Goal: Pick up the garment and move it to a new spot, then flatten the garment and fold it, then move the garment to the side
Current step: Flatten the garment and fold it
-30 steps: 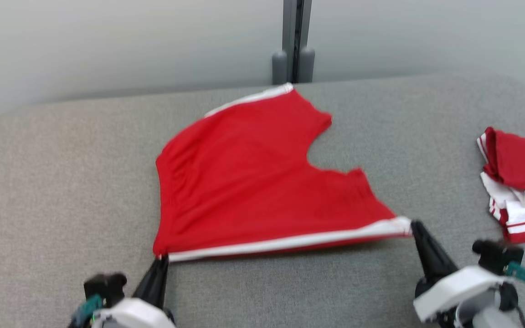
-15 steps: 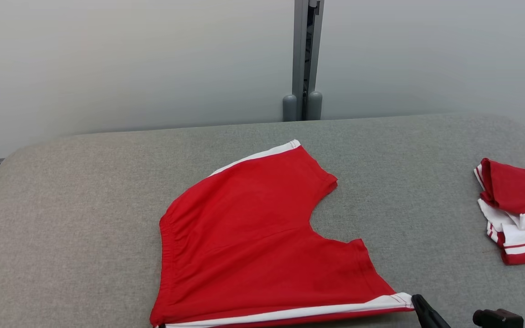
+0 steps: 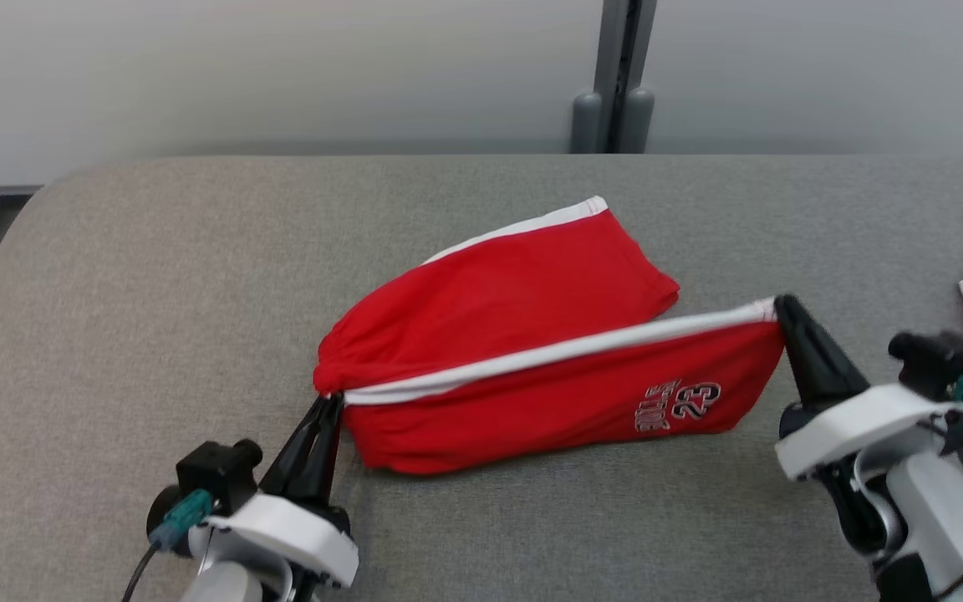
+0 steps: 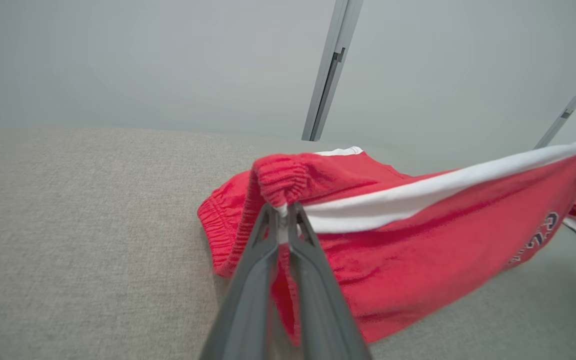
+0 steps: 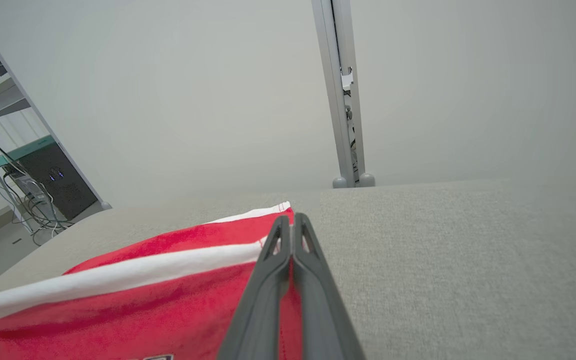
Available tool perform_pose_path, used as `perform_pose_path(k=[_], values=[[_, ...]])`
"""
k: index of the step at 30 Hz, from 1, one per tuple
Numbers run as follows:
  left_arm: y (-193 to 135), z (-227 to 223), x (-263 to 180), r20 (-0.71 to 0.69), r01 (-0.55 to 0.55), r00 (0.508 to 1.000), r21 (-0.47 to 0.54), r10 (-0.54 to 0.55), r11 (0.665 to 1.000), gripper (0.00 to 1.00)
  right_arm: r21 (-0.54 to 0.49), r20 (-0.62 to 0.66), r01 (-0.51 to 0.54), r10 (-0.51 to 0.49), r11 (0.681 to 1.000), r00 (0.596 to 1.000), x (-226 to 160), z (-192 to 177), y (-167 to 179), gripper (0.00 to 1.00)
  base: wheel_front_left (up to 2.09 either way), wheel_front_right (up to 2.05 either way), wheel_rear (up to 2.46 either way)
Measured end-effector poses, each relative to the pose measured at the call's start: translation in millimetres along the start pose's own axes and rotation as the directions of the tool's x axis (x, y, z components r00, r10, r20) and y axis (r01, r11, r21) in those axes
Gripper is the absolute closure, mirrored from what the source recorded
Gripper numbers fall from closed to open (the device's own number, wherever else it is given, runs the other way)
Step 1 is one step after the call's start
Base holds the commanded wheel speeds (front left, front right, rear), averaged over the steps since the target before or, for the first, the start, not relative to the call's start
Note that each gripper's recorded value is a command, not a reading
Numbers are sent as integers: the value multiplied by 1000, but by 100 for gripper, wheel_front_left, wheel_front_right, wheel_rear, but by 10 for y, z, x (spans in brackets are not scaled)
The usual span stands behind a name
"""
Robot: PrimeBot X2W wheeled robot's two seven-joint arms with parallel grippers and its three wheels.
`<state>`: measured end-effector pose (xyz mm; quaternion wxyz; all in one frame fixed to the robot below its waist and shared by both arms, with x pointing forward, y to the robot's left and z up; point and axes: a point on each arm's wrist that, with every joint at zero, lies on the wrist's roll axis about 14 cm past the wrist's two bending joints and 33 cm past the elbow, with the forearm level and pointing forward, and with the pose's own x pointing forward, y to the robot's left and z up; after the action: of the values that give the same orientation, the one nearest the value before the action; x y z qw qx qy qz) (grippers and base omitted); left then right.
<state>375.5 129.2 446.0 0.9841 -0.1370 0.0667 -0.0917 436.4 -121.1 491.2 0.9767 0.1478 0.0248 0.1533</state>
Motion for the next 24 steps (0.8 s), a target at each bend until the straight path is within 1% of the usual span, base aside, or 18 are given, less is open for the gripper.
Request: perform_pose_path(k=[3, 6, 10, 12, 17, 19, 24], values=[[-2, 98, 204, 15, 14, 1000, 13, -15, 1000, 100, -30, 17, -20, 20, 999, 1000, 345, 120, -9, 100, 0, 0, 0], [84, 169, 391, 22, 3, 1000, 23, -3, 1000, 100, -68, 23, -50, 52, 996, 998, 687, 201, 25, 100, 0, 0, 0], [158, 200, 603, 16, -1, 1000, 47, 1, 999, 100, -113, -3, -89, 89, 990, 996, 1076, 163, 78, 100, 0, 0, 0], [270, 175, 721, 1, -24, 1000, 54, 24, 998, 100, -143, -34, -107, 103, 984, 994, 1318, 71, 82, 100, 0, 0, 0], [439, 198, 905, -3, -53, 999, 71, 53, 996, 100, -183, -88, -143, 128, 973, 988, 1647, -126, 131, 100, 0, 0, 0], [474, 164, 955, -15, -56, 998, 74, 57, 996, 100, -181, -110, -143, 124, 973, 986, 1743, -221, 117, 100, 0, 0, 0], [490, 94, 1066, -36, -53, 998, 44, 55, 998, 100, -189, -124, -136, 113, 973, 986, 1972, -307, 74, 100, 0, 0, 0]])
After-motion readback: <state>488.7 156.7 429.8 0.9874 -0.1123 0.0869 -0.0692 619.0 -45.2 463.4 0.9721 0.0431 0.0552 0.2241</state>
